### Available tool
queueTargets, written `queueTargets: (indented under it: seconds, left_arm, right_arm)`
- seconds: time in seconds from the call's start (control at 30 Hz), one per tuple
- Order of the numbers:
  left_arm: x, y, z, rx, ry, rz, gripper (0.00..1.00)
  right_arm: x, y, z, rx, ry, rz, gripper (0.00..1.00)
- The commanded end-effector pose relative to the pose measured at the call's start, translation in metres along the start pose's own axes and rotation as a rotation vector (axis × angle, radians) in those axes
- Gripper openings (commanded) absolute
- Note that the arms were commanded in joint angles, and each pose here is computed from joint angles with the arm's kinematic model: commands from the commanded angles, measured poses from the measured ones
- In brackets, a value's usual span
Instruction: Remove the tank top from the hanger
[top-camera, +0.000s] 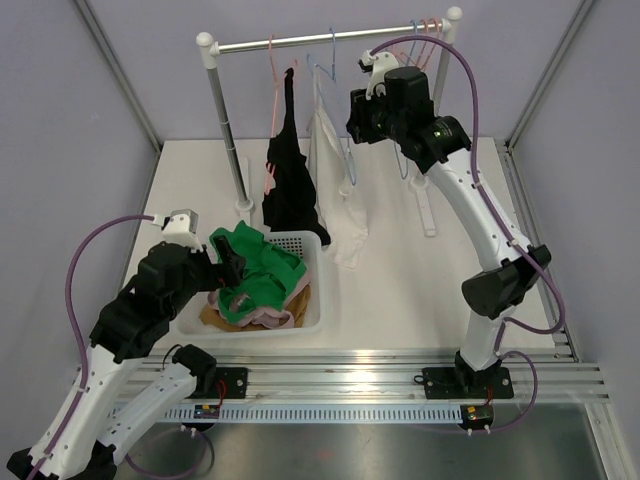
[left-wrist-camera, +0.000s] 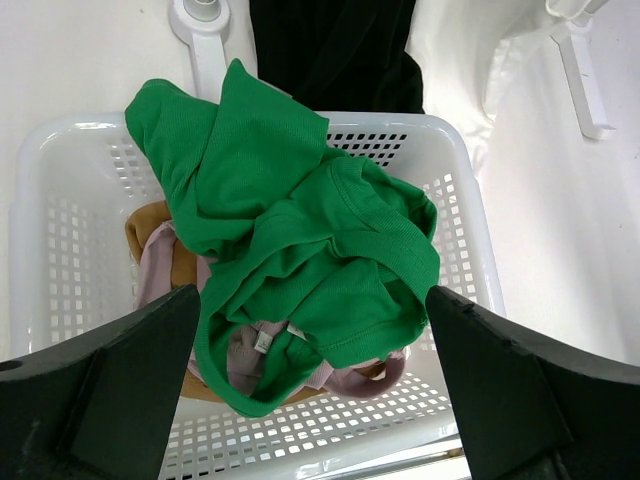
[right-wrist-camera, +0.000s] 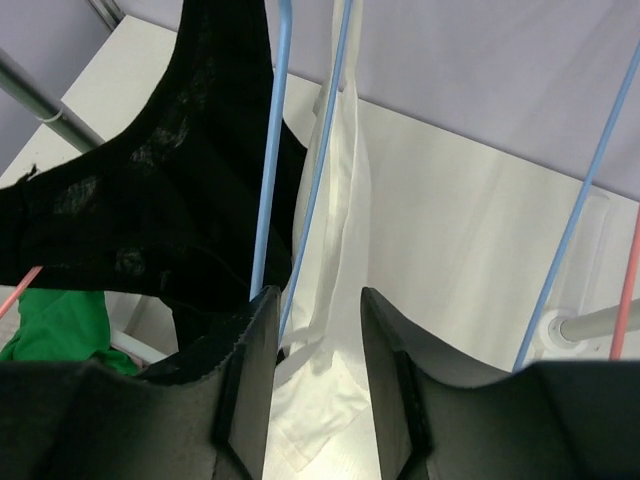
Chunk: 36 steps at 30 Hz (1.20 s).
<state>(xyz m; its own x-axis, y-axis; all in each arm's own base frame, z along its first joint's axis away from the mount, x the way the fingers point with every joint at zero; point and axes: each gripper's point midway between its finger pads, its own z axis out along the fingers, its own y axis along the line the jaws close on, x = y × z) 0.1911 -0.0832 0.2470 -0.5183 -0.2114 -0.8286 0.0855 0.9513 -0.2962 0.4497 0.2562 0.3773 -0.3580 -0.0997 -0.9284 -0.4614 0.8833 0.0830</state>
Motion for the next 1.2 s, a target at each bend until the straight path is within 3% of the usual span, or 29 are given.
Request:
queueTargets:
  seconds: [0.0,0.23,0.47,0.57,0.8,0.93,1.0,1.1,1.17]
  left_arm:
    - [-0.005,0.0,0.001,0.008,-0.032,0.02,0.99]
    - [-0.004,0.0,0.001,0.01,-0.032,0.02,0.99]
    - [-0.002,0.001,0.002,0.006,-0.034,0.017,0.99]
    - [-0.003,0.001,0.002,0.008,-0.038,0.013,0.99]
    - [-0.003,0.001,0.002,0.011,-0.044,0.01,0.99]
    - [-0.003,0.001,0.0,0.014,-0.05,0.007,0.99]
    - [-0.003,0.001,0.0,0.015,-0.052,0.008,0.99]
    - [-0.003,0.001,0.0,0.016,-0.051,0.008,0.99]
    - [-0.002,0.001,0.0,0.017,-0.052,0.006,0.99]
  right_arm:
    - [-0.018,0.003,0.007,0.0,-0.035,-0.013,0.47]
    - [-0.04,0.011,0.002,-0.023,-0.094,0.016,0.47]
    - [-0.062,-0.001,-0.02,0.097,-0.179,0.026,0.48]
    - [-0.067,0.009,-0.028,0.055,-0.199,0.05,0.58]
    - [-0.07,0.031,-0.031,0.007,-0.2,0.056,0.62]
    - [-0.056,0.027,-0.009,0.034,-0.144,0.045,0.62]
    - [-0.054,0.025,-0.003,0.047,-0.137,0.043,0.59]
    - [-0.048,0.022,0.007,0.075,-0.129,0.042,0.43]
    - [-0.044,0.019,0.014,0.099,-0.118,0.043,0.39]
